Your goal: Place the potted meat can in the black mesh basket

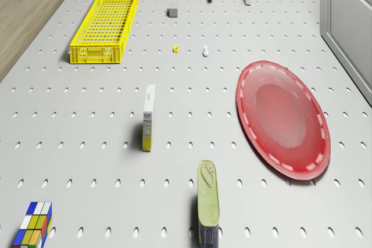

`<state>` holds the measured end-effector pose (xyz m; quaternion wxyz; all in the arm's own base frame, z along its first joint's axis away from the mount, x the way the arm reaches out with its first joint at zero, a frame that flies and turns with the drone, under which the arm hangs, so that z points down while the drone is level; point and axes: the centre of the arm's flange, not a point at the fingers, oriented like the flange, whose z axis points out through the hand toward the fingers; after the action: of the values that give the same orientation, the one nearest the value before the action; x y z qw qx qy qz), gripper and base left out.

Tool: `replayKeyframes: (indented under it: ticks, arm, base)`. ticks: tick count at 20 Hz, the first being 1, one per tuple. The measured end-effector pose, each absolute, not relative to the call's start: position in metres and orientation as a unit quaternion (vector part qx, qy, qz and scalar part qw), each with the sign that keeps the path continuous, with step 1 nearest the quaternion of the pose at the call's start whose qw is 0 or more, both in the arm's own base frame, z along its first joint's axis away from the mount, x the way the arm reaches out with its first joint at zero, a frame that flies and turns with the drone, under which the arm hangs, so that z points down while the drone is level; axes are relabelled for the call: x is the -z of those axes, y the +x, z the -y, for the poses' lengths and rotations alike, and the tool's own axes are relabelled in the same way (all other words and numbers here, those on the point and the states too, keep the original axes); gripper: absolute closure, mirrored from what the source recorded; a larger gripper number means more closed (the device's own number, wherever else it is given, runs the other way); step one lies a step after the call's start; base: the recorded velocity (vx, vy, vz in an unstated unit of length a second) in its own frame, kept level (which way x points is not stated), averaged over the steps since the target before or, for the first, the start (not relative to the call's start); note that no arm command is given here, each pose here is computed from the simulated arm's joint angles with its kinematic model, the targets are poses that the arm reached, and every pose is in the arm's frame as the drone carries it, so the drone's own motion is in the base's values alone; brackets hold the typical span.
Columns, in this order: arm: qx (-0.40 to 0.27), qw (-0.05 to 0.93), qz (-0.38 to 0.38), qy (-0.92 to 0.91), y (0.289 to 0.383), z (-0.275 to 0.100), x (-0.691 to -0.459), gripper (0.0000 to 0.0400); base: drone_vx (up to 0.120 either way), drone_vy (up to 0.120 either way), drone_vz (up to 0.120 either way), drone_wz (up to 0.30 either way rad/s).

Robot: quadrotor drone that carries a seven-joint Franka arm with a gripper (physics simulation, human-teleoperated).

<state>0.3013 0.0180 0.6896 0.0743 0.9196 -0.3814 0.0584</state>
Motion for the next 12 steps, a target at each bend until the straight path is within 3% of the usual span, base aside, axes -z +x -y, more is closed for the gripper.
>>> replayKeyframes:
  ticks: [7, 12]
  arm:
    - [-0.134, 0.255, 0.368, 0.884, 0.3013, -0.055, -0.675, 0.0]
    - [-0.242, 0.523, 0.316, 0.754, 0.3027, -0.093, -0.625, 0.0]
  base:
    - [0.12, -0.12, 0.0, 0.0]
    - [0.12, -0.12, 0.0, 0.0]
